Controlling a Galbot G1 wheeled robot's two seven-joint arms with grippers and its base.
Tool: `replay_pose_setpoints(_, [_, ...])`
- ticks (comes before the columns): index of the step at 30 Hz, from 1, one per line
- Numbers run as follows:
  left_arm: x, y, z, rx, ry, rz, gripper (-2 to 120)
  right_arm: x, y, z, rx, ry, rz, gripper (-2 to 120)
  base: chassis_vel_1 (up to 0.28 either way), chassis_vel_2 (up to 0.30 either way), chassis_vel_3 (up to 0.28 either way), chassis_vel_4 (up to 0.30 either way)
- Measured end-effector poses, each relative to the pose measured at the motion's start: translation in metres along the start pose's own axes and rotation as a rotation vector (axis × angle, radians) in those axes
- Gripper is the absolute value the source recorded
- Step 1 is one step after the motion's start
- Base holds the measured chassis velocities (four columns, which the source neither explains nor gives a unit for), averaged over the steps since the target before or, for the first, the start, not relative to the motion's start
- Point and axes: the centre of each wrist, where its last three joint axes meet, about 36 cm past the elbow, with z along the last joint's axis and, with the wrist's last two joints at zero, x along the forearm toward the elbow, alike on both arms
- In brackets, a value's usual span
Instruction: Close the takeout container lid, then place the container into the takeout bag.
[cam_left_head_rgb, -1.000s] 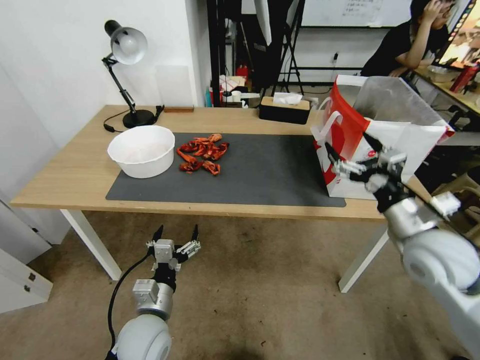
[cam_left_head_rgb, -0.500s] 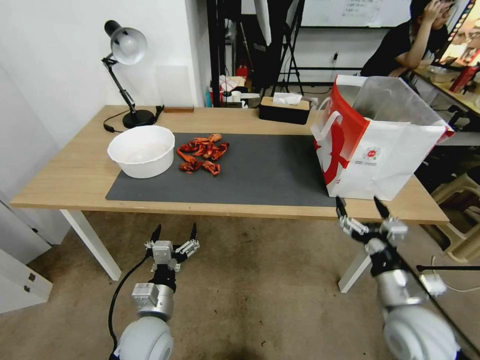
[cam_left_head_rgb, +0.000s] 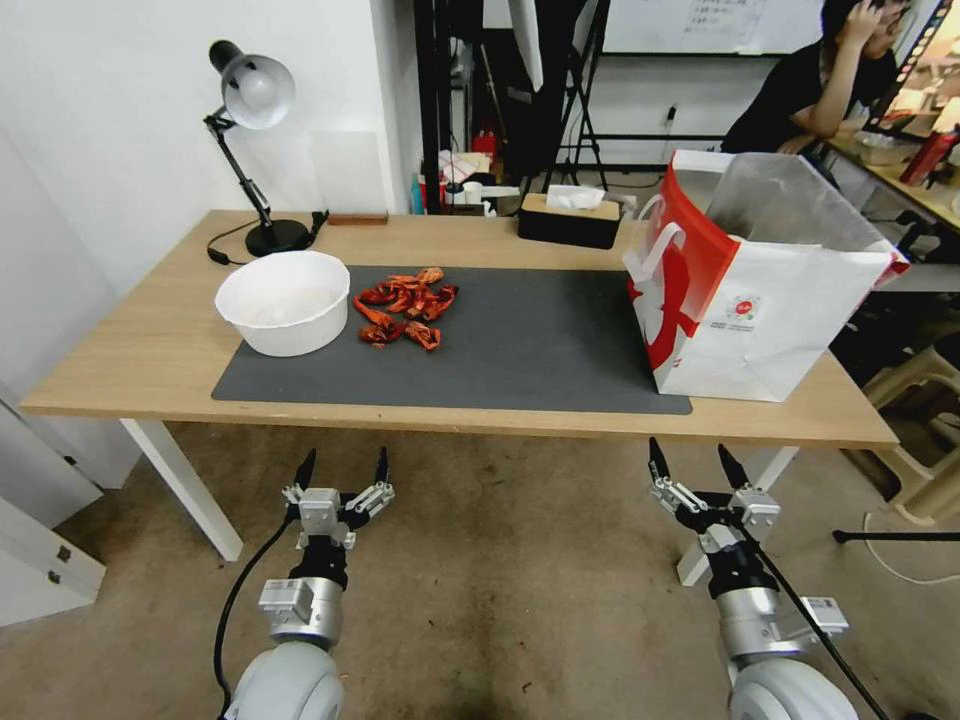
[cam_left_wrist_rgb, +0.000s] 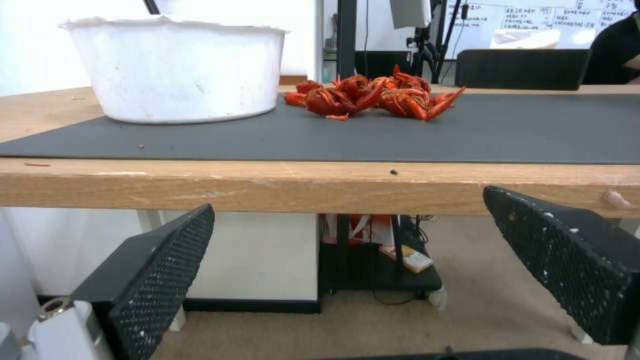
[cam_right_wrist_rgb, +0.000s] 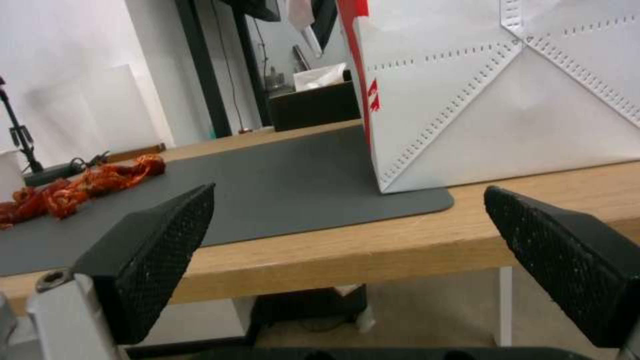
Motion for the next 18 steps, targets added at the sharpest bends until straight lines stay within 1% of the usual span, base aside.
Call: replay_pose_setpoints(18, [0.0000,-0.0001,-0.0004,0.001,0.000,0.001,100,-0.0011,-0.0004,-0.0007,0.002,0.000,-0.003,100,0.000,0.000,0.000,0.000])
